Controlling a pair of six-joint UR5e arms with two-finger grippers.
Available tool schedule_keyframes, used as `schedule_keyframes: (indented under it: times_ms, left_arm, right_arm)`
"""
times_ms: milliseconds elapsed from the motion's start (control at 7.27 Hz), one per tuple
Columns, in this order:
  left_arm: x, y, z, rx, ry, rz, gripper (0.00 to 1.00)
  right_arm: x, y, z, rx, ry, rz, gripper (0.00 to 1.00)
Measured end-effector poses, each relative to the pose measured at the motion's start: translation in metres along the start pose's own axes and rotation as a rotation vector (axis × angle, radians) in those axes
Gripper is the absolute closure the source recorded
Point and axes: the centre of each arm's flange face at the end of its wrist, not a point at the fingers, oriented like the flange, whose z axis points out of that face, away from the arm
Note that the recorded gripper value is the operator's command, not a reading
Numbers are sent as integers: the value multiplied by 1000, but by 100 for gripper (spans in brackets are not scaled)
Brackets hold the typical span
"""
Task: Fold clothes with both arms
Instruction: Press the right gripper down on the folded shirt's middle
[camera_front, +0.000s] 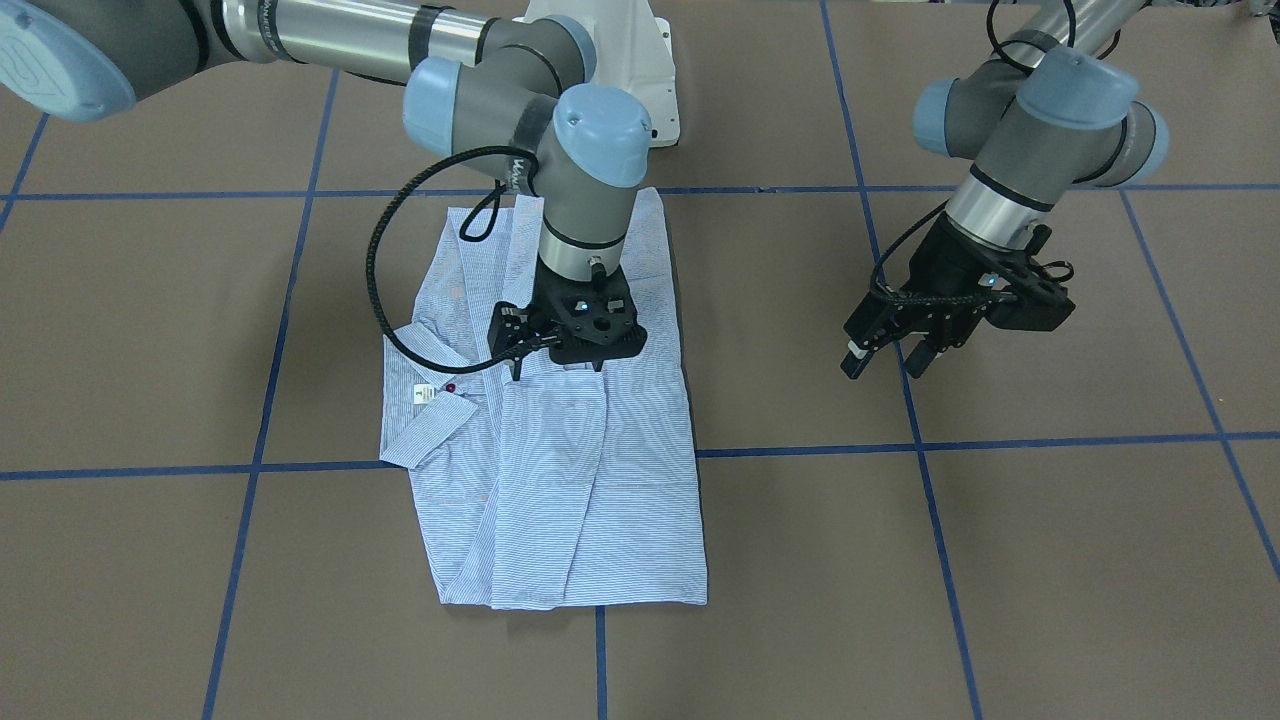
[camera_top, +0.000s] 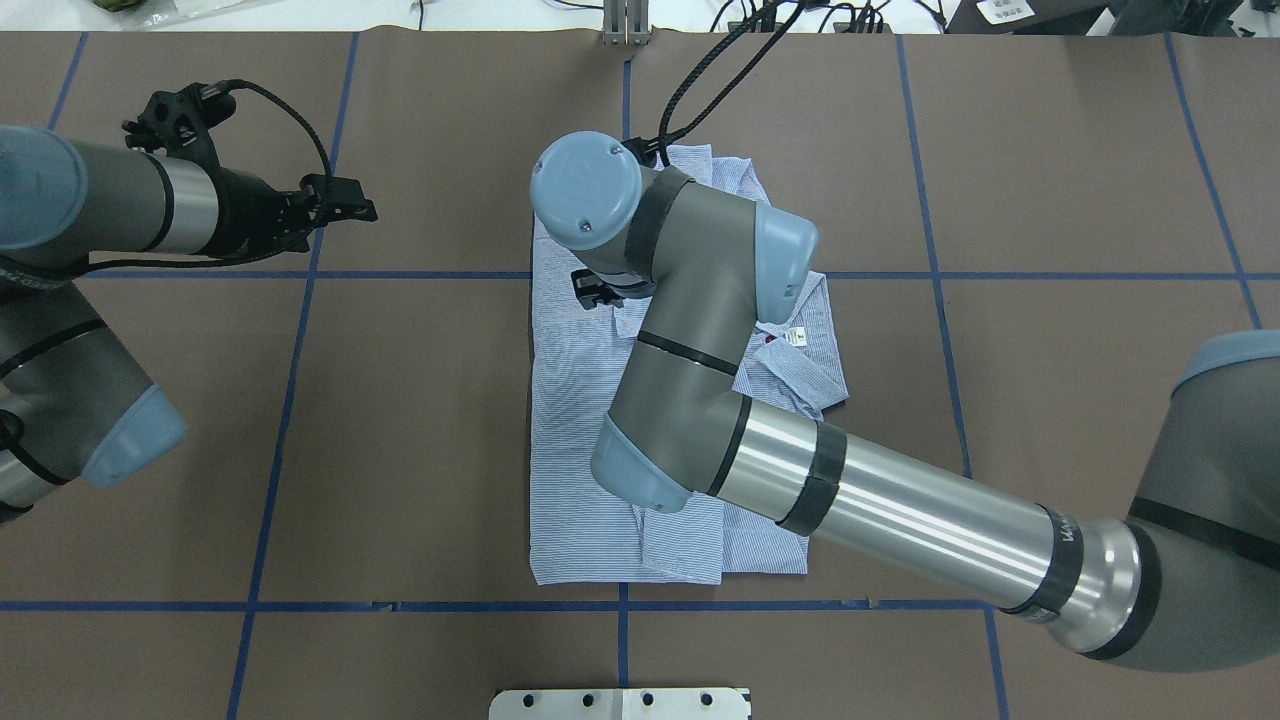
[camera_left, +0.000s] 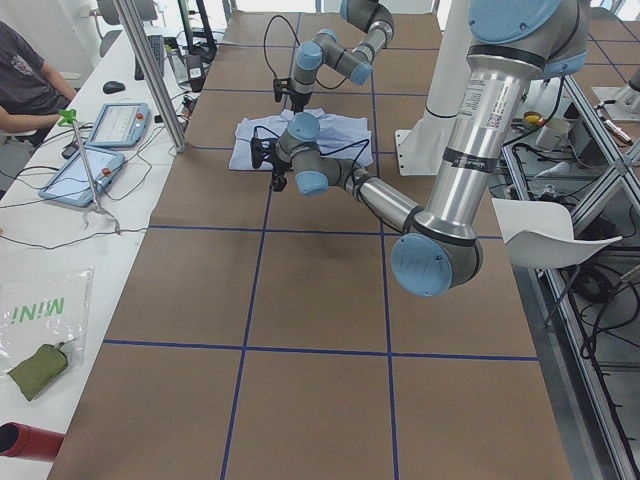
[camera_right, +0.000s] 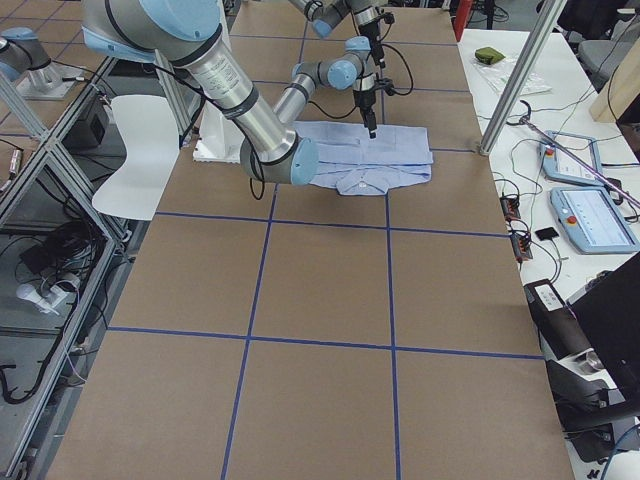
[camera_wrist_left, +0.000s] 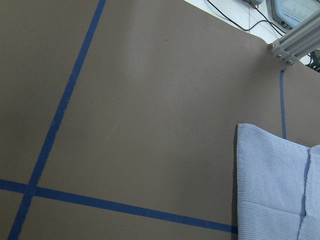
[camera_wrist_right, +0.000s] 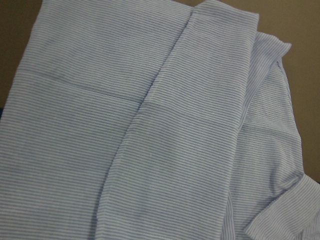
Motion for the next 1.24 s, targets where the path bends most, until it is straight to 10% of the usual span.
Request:
schedule_keyframes:
  times_ms: [550,1100,1238]
  left_arm:
    - [-3,2,5,-3,-3,-1,0]
    - [-4,2,7,-4,-5,-4,0]
    - [-4,2,7,-4,-5,-3,0]
  right_arm:
    - [-33,26,24,-54,21,-63,60]
    - [-37,32,36,-60,32,-78,60]
    - [-38,32,37,-59,28,-80,47]
